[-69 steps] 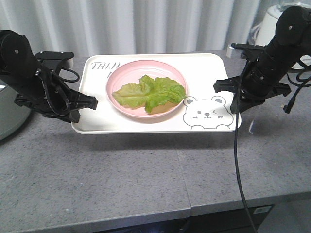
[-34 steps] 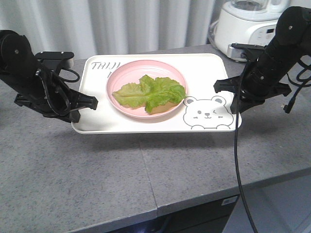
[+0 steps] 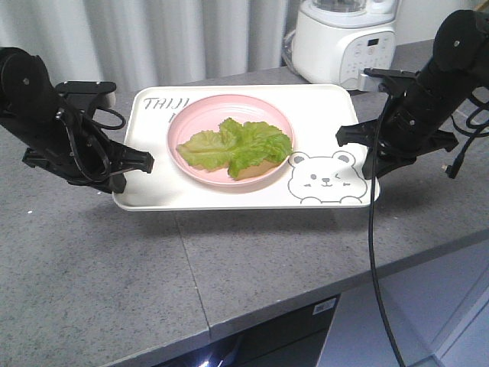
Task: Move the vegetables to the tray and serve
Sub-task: 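Hold the tray while the base turns away from the counter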
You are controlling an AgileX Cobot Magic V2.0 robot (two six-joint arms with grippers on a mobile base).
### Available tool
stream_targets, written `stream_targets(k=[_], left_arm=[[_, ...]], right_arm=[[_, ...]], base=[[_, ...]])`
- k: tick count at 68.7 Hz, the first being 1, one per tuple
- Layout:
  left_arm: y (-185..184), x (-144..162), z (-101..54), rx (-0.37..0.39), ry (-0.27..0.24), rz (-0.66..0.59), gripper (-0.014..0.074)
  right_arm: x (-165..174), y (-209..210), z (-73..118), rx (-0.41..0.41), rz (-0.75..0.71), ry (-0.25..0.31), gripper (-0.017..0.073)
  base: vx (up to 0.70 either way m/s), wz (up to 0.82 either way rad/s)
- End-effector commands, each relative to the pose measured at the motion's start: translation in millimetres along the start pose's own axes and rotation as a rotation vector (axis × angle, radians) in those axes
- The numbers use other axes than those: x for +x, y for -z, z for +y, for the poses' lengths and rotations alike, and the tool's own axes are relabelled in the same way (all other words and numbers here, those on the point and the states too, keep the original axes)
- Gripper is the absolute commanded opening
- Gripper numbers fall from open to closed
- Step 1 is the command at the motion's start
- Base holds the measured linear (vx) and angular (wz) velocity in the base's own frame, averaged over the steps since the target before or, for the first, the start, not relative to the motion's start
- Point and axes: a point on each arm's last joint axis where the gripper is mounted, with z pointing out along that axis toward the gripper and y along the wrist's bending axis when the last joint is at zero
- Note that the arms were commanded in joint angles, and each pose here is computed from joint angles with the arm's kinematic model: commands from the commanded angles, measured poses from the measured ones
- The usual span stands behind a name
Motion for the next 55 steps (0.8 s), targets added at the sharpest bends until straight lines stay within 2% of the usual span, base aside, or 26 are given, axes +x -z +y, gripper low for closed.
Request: stream_targets(k=[1, 55], left_arm=[[31.5, -10.3, -23.3, 0.141, 0.008, -0.166, -0.0007], [31.5, -10.3, -23.3, 0.141, 0.008, -0.166, -0.0006]], right_arm=[[4.9, 32.9, 24.3, -0.136, -0.059, 0.022, -0.0004], [4.9, 32.9, 24.3, -0.136, -0.059, 0.022, -0.0004]], base=[[-0.01, -0.19], [-0.01, -0.24]])
